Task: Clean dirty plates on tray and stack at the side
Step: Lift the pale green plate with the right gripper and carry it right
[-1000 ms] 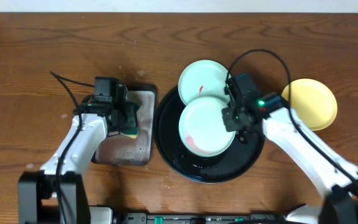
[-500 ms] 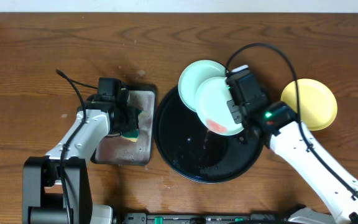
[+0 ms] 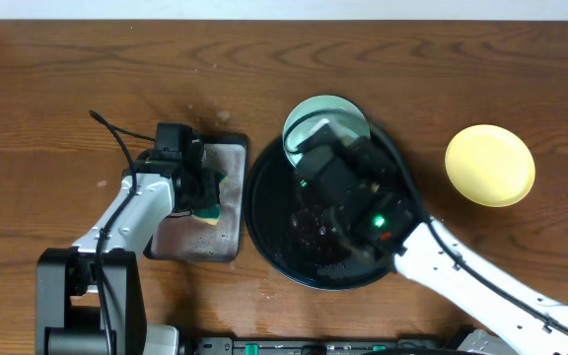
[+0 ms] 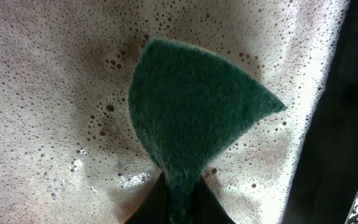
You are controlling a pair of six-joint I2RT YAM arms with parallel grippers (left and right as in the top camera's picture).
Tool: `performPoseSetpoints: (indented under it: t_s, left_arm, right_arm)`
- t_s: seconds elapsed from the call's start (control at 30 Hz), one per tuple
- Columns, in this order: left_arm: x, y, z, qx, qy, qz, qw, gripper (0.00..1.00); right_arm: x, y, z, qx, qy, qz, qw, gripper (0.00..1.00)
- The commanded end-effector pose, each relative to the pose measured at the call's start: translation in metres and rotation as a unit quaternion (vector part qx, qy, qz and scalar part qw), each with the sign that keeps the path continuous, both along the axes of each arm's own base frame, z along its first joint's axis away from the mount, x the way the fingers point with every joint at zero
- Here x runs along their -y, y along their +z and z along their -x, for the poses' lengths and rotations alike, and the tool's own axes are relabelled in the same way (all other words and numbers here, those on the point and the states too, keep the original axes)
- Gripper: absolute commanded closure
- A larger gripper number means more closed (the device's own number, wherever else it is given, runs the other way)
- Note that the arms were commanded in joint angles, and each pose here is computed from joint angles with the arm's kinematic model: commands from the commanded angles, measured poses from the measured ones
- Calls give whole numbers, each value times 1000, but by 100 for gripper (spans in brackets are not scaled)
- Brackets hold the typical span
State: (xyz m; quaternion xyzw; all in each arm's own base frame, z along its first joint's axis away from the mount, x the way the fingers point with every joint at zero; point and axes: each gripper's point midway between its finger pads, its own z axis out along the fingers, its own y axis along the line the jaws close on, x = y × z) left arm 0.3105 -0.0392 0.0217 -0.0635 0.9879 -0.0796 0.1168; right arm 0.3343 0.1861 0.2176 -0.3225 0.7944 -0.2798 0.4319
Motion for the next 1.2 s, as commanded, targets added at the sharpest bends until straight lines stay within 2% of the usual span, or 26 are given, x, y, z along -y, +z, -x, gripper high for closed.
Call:
performPoseSetpoints:
  t_s: [0.0, 0.27, 0.47, 0.6, 0.73, 0.9, 1.17]
  left_arm:
    - [-2, -2, 1, -2, -3, -3, 1000, 91]
    - [-2, -2, 1, -2, -3, -3, 1000, 92]
    - [-2, -2, 0, -2, -3, -3, 1000, 92]
    - [-2, -2, -1, 1, -3, -3, 1000, 92]
    - [-2, -2, -1, 1, -3, -3, 1000, 92]
    - [-2, -2, -1, 1, -3, -3, 1000, 92]
    - [-2, -2, -1, 1, -3, -3, 1000, 92]
  right_arm:
    - [0, 28, 5, 50, -1, 63, 997, 99]
    - [-15, 40, 8, 79, 9, 56, 995, 99]
    - [7, 31, 0, 83, -66, -45, 993, 99]
    - [27, 2, -7, 28, -115, -143, 983, 99]
    - [56, -25, -14, -29, -185, -236, 953, 99]
    - [103, -49, -23, -83, -273, -328, 900, 99]
    - [181, -69, -23, -131, -369, -420, 818, 99]
